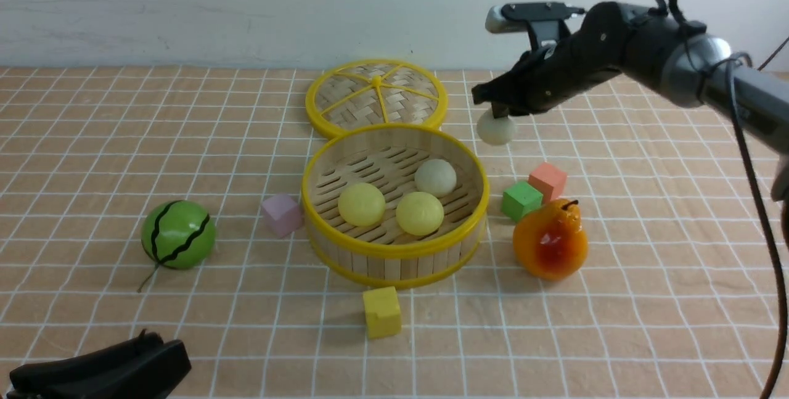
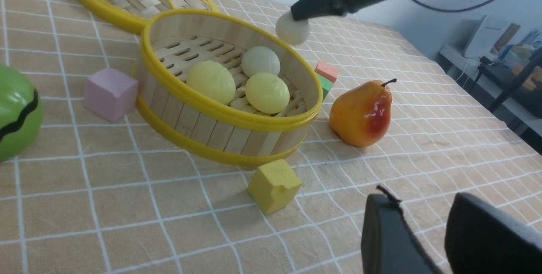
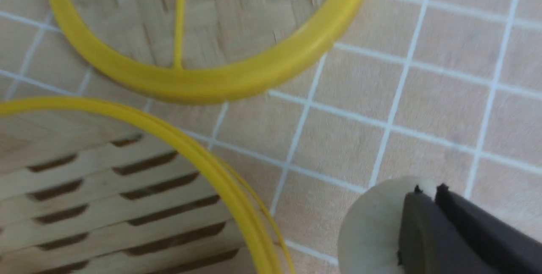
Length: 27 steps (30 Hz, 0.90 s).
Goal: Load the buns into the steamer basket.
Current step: Use the right arm to put the steamed stuffed bun into the steamer
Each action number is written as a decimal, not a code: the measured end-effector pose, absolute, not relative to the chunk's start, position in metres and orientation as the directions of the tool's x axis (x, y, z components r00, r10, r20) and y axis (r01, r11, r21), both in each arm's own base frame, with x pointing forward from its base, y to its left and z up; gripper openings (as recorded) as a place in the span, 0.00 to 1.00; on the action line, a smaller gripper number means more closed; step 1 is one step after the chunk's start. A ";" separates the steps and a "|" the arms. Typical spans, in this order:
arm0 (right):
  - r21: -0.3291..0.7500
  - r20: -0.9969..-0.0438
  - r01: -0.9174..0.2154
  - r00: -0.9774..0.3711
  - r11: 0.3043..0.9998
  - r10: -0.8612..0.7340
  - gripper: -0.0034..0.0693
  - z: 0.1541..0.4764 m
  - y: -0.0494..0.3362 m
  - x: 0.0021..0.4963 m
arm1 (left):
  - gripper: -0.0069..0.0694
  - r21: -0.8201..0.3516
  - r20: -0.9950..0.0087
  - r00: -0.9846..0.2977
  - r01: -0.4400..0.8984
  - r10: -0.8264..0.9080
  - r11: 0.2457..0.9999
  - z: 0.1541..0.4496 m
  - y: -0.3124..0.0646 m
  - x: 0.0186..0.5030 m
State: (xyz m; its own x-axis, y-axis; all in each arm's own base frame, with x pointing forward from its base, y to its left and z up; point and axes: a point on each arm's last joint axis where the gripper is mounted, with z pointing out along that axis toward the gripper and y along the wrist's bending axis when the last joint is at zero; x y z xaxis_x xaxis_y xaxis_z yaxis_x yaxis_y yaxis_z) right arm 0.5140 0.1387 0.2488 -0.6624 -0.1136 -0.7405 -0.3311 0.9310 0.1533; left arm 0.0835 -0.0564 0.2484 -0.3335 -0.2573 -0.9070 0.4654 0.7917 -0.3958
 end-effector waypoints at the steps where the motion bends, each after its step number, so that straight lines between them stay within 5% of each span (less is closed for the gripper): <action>1: 0.161 -0.754 -0.347 -0.647 0.924 -0.112 0.05 0.263 0.141 0.509 | 0.37 -0.396 -0.907 -0.333 0.465 -0.257 0.792 0.248 -0.056 0.084; 7: 0.215 -0.771 -0.482 -0.618 0.850 -0.155 0.05 0.286 0.173 0.490 | 0.38 -0.396 -0.907 -0.333 0.465 -0.257 0.792 0.248 -0.056 0.084; 11: 0.257 -0.760 -0.570 -0.618 0.781 -0.201 0.06 0.264 0.212 0.482 | 0.38 -0.396 -0.907 -0.333 0.465 -0.257 0.792 0.248 -0.056 0.084; 17: 0.267 -0.751 -0.564 -0.630 0.782 -0.198 0.11 0.222 0.237 0.489 | 0.39 -0.396 -0.907 -0.333 0.465 -0.257 0.792 0.248 -0.056 0.084; 23: 0.274 -0.734 -0.547 -0.651 0.791 -0.196 0.33 0.196 0.241 0.494 | 0.40 -0.396 -0.907 -0.333 0.465 -0.257 0.792 0.248 -0.056 0.084; 27: 0.259 -0.738 -0.546 -0.644 0.797 -0.201 0.61 0.201 0.235 0.495 | 0.40 -0.396 -0.907 -0.333 0.465 -0.257 0.792 0.248 -0.056 0.084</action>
